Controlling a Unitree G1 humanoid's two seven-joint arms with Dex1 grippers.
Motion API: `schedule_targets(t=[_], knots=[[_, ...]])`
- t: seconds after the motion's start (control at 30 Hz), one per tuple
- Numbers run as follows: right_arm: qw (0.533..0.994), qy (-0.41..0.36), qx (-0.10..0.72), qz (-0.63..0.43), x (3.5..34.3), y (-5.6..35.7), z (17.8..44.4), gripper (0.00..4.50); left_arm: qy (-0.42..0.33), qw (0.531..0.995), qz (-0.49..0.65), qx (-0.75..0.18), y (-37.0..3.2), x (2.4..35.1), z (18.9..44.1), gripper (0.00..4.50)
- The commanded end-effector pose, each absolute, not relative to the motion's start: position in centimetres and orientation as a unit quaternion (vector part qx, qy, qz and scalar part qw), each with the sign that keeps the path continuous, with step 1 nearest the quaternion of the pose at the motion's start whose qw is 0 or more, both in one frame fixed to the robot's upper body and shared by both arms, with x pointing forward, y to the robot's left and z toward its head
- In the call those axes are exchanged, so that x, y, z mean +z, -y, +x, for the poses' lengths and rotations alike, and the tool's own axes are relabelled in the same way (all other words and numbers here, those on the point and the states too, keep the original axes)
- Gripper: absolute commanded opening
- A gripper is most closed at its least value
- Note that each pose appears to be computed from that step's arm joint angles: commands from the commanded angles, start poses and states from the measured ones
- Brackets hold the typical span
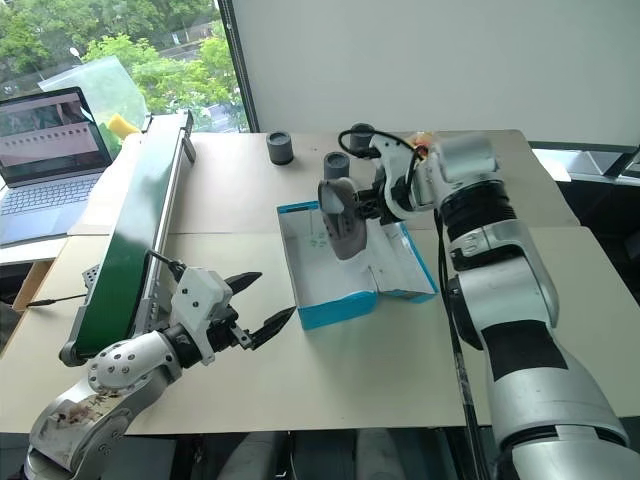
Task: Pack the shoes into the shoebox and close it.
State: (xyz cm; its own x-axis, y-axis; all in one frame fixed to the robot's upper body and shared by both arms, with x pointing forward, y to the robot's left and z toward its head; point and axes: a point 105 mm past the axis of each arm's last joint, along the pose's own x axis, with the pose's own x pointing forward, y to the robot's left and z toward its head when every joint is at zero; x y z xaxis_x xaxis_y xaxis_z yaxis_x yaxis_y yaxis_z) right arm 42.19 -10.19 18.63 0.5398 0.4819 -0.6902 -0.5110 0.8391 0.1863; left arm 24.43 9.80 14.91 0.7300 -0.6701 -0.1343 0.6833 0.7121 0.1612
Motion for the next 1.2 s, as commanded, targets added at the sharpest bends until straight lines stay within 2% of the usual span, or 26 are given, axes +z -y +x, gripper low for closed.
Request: schedule_targets(t=[0.03,0.23,0.4,0.47,0.5,0.73,0.87,1.03,1.13,1.2], knots=[[0.874,-0.38,0.299,-0.038,19.9,9.5,42.2,0.1,-0.001,0.921,0.107,-0.375,-9.1,16.2,23.8,4.43],[0.856,-0.408,0.299,-0.105,17.3,9.4,42.0,0.1,0.008,0.921,0.1,-0.376,-8.5,16.6,23.4,4.43],[0.857,-0.405,0.295,-0.116,17.1,9.3,42.3,0.1,0.011,0.923,0.097,-0.372,-8.3,16.7,23.5,4.43],[0.86,-0.403,0.291,-0.111,17.1,9.3,42.5,0.99,0.014,0.923,0.095,-0.373,-8.2,16.9,23.5,4.5],[0.862,-0.402,0.29,-0.107,17.2,9.2,42.5,1.12,0.016,0.923,0.096,-0.373,-8.1,17.0,23.6,4.5],[0.865,-0.386,0.303,-0.103,18.3,8.2,42.6,3.51,0.015,0.922,0.103,-0.373,-8.3,16.9,23.8,4.5],[0.874,-0.357,0.318,-0.09,20.3,7.0,42.7,3.51,0.016,0.926,0.107,-0.362,-9.0,16.8,24.0,4.5],[0.907,-0.267,0.313,-0.09,24.1,6.5,43.6,3.51,0.027,0.957,0.111,-0.266,-12.1,16.8,26.1,4.5],[0.916,-0.095,0.367,-0.128,28.6,4.7,43.0,3.51,0.049,0.989,0.081,-0.118,-16.4,17.7,28.6,4.5],[0.88,-0.025,0.46,-0.114,29.5,2.3,39.6,3.51,0.048,0.996,0.065,-0.041,-18.7,17.8,29.4,4.5]])
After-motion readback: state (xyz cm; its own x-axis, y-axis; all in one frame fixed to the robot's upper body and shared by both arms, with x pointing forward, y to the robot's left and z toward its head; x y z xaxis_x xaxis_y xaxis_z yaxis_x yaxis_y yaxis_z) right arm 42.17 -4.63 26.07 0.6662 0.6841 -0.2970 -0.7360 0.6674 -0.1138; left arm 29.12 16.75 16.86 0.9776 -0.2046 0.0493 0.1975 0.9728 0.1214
